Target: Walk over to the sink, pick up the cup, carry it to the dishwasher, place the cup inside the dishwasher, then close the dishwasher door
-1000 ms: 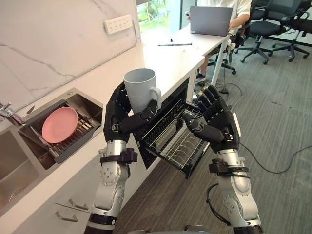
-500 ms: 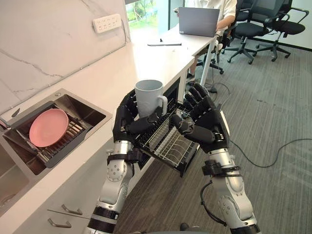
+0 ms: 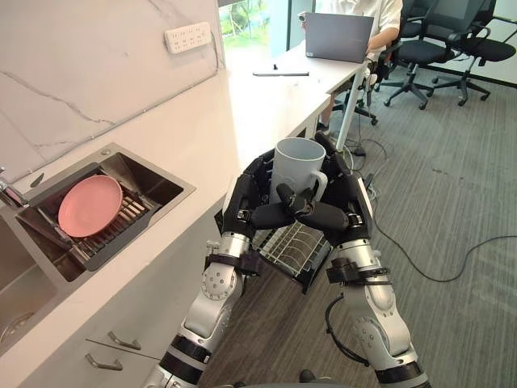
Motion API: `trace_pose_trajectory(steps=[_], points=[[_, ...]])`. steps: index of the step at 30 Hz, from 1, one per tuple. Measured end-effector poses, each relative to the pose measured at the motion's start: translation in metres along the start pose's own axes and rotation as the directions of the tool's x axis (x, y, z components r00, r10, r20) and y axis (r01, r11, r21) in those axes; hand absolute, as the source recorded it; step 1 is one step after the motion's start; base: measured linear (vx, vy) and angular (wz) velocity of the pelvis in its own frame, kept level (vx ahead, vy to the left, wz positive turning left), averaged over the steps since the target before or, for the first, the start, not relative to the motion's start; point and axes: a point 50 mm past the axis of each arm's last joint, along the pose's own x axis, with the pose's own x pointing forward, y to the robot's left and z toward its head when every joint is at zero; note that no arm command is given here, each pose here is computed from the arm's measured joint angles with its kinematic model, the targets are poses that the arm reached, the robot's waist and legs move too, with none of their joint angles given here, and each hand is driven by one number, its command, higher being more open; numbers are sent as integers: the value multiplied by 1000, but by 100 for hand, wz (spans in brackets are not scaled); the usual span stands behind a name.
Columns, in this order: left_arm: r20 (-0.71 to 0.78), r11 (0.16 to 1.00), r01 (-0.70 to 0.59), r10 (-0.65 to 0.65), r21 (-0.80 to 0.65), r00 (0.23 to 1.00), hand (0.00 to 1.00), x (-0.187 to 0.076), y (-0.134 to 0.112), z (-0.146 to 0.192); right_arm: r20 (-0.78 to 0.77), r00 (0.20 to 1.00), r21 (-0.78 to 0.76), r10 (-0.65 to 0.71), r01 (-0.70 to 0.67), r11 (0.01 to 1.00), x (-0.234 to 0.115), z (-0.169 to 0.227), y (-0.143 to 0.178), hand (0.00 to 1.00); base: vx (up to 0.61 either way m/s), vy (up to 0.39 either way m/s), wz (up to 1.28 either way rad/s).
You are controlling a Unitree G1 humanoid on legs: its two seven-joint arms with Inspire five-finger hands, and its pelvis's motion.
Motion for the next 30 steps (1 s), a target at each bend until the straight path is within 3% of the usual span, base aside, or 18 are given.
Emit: trace_pose_trajectory(steps=[2, 3, 15, 16, 23, 30], points=[[-2, 1000, 6, -6, -1, 1000, 30, 0, -2, 0, 1, 1000, 0, -10, 10, 1000, 1, 0, 0, 90, -31, -17, 13], [-3, 1000, 8, -8, -1, 1000, 30, 0, -2, -1, 0, 1000, 0, -13, 13, 1000, 1, 0, -1, 30, -28, -11, 9], [-12, 1000, 23, -23, -7, 1000, 30, -1, -8, -2, 3, 999, 25, -51, 51, 998, 5, -5, -2, 30, -2, -1, 1], [-12, 1000, 22, -22, -7, 1000, 90, -1, -8, -2, 6, 999, 26, -52, 52, 998, 5, -5, -2, 30, 0, 0, 0], [-5, 999, 43, -43, 0, 999, 90, -4, -14, -1, 21, 996, 14, -82, 82, 997, 5, -2, -9, 30, 0, 0, 0], [48, 1000, -15, 14, 15, 999, 90, -13, -7, 10, 82, 979, -139, -188, 198, 970, 2, 11, -33, 30, 0, 0, 0]])
